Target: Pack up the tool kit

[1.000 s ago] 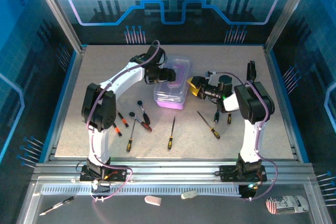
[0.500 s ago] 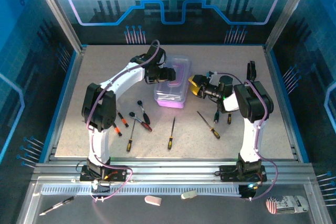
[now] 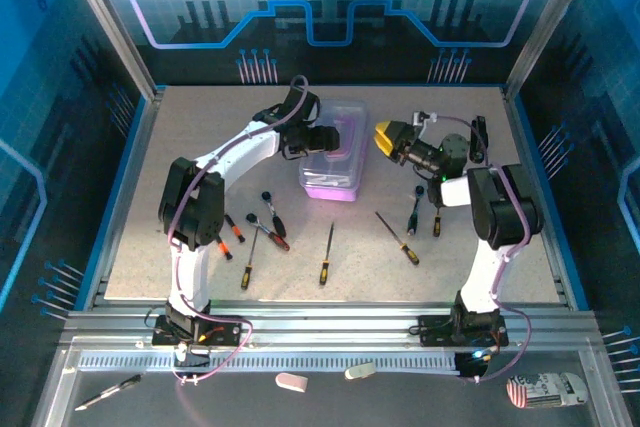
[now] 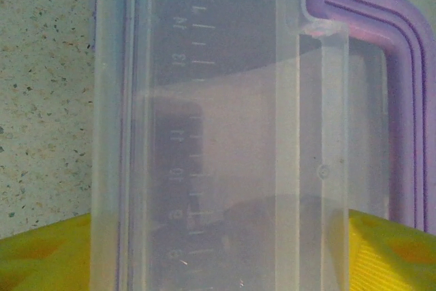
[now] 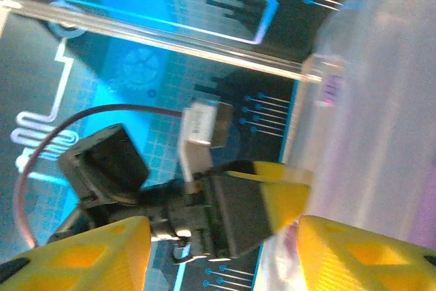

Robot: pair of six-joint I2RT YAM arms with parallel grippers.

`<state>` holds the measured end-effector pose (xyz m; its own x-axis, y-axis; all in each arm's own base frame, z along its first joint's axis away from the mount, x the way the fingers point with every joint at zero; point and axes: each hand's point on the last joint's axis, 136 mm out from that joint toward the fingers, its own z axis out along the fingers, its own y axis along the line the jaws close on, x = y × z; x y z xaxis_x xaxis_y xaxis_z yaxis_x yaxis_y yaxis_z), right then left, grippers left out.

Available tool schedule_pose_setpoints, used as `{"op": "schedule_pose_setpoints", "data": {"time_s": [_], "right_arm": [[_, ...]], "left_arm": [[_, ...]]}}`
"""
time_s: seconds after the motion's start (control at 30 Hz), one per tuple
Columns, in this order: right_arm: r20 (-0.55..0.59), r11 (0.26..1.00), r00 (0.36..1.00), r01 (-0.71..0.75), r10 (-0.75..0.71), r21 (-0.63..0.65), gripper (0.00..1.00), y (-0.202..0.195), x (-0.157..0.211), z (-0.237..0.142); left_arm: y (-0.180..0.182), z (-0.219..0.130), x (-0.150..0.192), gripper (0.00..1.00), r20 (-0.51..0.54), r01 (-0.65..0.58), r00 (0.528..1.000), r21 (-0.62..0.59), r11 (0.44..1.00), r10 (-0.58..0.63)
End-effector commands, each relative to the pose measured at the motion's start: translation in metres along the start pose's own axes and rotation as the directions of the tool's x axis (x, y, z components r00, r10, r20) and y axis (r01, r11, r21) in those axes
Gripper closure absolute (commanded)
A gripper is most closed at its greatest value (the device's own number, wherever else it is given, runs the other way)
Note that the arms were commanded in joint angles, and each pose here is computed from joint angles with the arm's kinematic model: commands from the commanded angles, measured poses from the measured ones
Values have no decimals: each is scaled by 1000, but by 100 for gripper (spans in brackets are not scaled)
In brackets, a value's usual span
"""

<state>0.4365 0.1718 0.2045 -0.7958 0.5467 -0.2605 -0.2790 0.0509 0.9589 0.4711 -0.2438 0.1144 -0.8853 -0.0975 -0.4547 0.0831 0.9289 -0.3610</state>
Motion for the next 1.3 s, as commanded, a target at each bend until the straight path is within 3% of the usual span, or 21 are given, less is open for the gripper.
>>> {"op": "schedule_pose_setpoints", "data": {"time_s": [0.0, 0.23, 0.37, 0.57, 1.07, 1.27], "right_arm": [[-2, 1000, 1000, 24, -24, -9, 43, 0, 0, -8], [-8, 993, 996, -82, 83, 86, 35, -66, 6, -15], [-47, 990, 995, -83, 89, 117, 30, -83, 15, -11], [-99, 985, 988, -103, 117, 142, 29, -99, 31, 4], [-172, 989, 978, -95, 114, 116, 28, -100, 46, 37], [-181, 997, 981, -70, 71, 14, 32, -62, 41, 43]], "left_arm": [[97, 50, 103, 30, -309, -17, 947, -313, 950, -85], [87, 48, 97, 32, -328, -8, 943, -166, 986, -48], [87, 42, 93, 33, -330, -56, 944, -145, 988, 5], [81, 40, 87, 35, -318, -33, 948, -97, 995, 1], [74, 47, 96, 36, -339, -1, 940, -57, 998, -18], [85, 51, 100, 36, -358, -50, 934, -155, 987, -9]]}}
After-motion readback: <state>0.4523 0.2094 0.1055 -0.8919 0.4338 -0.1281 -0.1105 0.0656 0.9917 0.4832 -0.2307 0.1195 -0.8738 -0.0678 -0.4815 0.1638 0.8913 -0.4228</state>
